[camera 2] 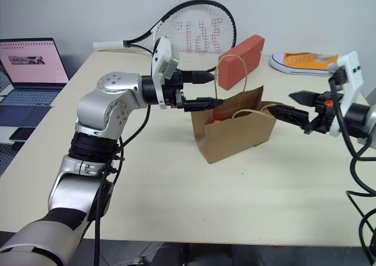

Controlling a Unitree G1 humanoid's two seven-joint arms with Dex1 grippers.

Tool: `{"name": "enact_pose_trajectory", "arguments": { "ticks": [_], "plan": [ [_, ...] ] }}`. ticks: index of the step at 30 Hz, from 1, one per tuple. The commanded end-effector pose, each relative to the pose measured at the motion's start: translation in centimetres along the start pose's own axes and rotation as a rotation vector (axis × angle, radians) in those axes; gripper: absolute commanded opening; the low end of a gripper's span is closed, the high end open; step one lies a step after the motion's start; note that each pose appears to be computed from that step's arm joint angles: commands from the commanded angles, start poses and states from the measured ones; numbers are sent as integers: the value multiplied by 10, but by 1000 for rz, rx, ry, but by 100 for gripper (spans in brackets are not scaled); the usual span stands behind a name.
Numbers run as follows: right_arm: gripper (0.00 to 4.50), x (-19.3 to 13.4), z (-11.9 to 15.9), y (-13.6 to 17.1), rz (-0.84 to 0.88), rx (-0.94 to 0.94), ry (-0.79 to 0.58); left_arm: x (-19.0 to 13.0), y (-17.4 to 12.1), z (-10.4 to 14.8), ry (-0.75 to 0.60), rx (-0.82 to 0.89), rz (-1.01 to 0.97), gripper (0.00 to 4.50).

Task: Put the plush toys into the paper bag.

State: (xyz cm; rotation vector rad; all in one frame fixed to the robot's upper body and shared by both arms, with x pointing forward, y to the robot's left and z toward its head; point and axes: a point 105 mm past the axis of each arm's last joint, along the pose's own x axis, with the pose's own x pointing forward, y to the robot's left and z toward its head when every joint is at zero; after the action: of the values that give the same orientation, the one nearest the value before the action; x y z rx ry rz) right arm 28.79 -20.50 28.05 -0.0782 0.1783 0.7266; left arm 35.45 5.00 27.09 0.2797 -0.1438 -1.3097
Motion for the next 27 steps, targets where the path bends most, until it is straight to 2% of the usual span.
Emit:
{"name": "enact_pose_trajectory", "arguments": {
  "ticks": [1, 7, 11, 15, 21, 27],
  "plan": [
    [450, -14, 17, -1, 0, -112, -47, -19, 6, 19, -39, 64, 81, 448],
    [450, -25, 10, 4, 36, -319, -24, -61, 9, 14, -56, 44, 210, 448],
    [450, -31, -1, 11, 80, -340, -7, -72, -7, 6, -111, -24, 237, 448],
    [450, -29, -15, 24, 141, -341, 35, -67, -29, -7, -157, -96, 240, 448],
    [450, -16, -31, 49, 236, -325, 48, -44, -60, -38, -117, -99, 220, 448],
    [450, -6, -32, 65, 301, -348, 47, -33, -48, -53, -106, -33, 342, 448]
  ]
}}
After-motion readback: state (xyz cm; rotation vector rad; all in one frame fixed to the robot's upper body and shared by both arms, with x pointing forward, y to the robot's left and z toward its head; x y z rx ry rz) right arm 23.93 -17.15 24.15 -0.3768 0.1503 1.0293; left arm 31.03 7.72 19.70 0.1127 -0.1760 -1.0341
